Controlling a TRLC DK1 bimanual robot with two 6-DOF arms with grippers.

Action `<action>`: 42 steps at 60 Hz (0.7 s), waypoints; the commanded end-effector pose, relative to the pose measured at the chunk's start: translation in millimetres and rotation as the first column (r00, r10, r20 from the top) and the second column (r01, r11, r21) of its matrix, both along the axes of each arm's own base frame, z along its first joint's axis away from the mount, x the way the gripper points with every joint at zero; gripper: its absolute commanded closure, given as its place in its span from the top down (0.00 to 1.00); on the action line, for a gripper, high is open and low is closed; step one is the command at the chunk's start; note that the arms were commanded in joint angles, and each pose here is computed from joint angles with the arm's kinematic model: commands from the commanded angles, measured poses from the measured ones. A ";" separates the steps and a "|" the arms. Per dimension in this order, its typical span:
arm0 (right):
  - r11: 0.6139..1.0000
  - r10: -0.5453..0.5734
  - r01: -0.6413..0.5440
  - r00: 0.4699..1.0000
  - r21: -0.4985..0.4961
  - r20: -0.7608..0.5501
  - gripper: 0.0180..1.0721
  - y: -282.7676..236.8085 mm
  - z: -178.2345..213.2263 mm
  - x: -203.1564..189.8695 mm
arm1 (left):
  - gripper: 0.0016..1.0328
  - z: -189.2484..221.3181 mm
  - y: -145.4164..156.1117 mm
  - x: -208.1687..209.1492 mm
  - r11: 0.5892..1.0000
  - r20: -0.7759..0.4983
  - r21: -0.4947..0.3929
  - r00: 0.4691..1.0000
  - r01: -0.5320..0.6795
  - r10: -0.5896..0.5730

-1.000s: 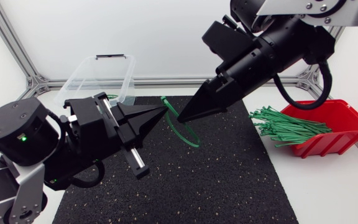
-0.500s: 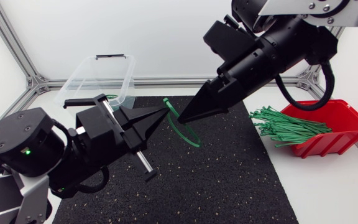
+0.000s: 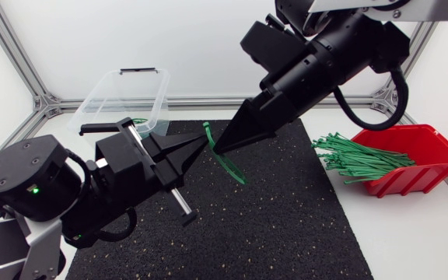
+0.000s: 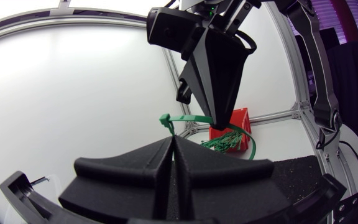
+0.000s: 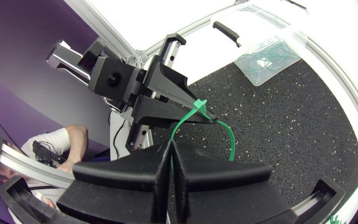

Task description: Take a green cable tie from the red box, thread the tail through the head to close it, then place it in the transparent bin on the left.

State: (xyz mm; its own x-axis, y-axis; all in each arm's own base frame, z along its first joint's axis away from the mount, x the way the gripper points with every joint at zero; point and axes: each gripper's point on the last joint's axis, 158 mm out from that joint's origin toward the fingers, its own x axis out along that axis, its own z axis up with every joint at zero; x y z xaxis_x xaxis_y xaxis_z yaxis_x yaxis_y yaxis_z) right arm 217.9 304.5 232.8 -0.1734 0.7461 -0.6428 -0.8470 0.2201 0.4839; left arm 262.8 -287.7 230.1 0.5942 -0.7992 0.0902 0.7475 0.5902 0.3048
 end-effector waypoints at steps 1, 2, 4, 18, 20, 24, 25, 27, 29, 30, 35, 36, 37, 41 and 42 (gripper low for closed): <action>1.000 0.014 -0.014 1.000 -0.008 -0.016 0.05 6.6 -2.3 0.8 | 0.03 -10.3 -2.1 -6.7 0.999 0.010 0.028 1.000 0.017 -0.017; 1.000 0.015 -0.015 1.000 -0.007 -0.013 0.05 6.6 -1.5 0.9 | 0.03 -10.4 -1.8 -7.0 0.999 0.010 0.028 1.000 0.017 -0.017; 1.000 0.017 -0.017 1.000 -0.006 -0.011 0.05 6.5 0.0 0.7 | 0.03 -11.4 -1.3 -7.1 0.999 0.008 0.029 1.000 0.015 -0.015; 1.000 0.007 -0.007 1.000 -0.023 -0.005 0.05 3.6 -1.8 5.4 | 0.03 -8.7 -2.0 -11.6 1.000 0.016 0.021 1.000 0.018 -0.018; 1.000 0.005 -0.005 1.000 -0.027 -0.009 0.05 3.5 -3.5 6.6 | 0.03 -8.1 -2.1 -11.9 1.000 0.018 0.021 1.000 0.018 -0.018; 0.999 -0.002 0.002 1.000 -0.034 -0.011 0.05 3.0 -5.4 9.9 | 0.03 -6.8 -3.8 -13.6 1.000 0.024 0.022 1.000 0.019 -0.019; 0.999 -0.004 0.003 1.000 -0.037 -0.010 0.05 2.4 -5.9 10.8 | 0.03 -6.3 -4.2 -14.4 1.000 0.027 0.022 0.999 0.020 -0.021; 0.999 -0.008 0.008 1.000 -0.038 -0.012 0.05 1.8 -7.0 12.9 | 0.03 -5.3 -3.4 -14.5 1.000 0.029 0.019 0.999 0.016 -0.016; 0.999 -0.015 0.014 1.000 -0.043 -0.011 0.05 0.6 -8.1 15.3 | 0.03 -5.6 -3.3 -15.4 1.000 0.028 0.019 0.999 0.016 -0.016; 0.999 -0.017 0.016 1.000 -0.046 -0.014 0.05 0.2 -9.9 16.1 | 0.03 -5.0 -3.0 -15.3 1.000 0.031 0.019 0.999 0.014 -0.014; 0.998 -0.025 0.024 0.999 -0.053 -0.021 0.05 -2.0 -14.0 19.2 | 0.03 -6.0 -1.0 -14.4 1.000 0.030 0.020 1.000 0.006 -0.007; 0.998 -0.027 0.026 0.999 -0.053 -0.021 0.05 -2.4 -14.0 19.7 | 0.03 -6.1 -0.8 -14.7 1.000 0.032 0.021 0.999 0.006 -0.007; 0.998 -0.026 0.025 0.999 -0.051 -0.021 0.05 -2.1 -13.3 19.7 | 0.03 -6.2 -0.3 -14.7 1.000 0.032 0.021 0.999 0.004 -0.005; 0.998 -0.028 0.027 0.999 -0.049 -0.017 0.05 -2.5 -11.8 20.0 | 0.03 -6.8 0.9 -15.5 1.000 0.038 0.026 0.999 0.002 -0.003; 0.998 -0.029 0.029 0.999 -0.049 -0.017 0.05 -2.9 -11.8 20.5 | 0.03 -7.1 0.9 -15.9 1.000 0.041 0.028 0.999 0.001 -0.003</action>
State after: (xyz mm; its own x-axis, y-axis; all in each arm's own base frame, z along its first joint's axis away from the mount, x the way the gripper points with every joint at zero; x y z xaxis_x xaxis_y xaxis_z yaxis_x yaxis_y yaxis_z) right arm 230.4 299.5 219.6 -0.1779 0.7153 -0.6758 -0.8199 0.2720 0.5037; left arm 259.3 -284.0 223.7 0.6182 -0.7819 0.0808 0.7268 0.6077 0.3202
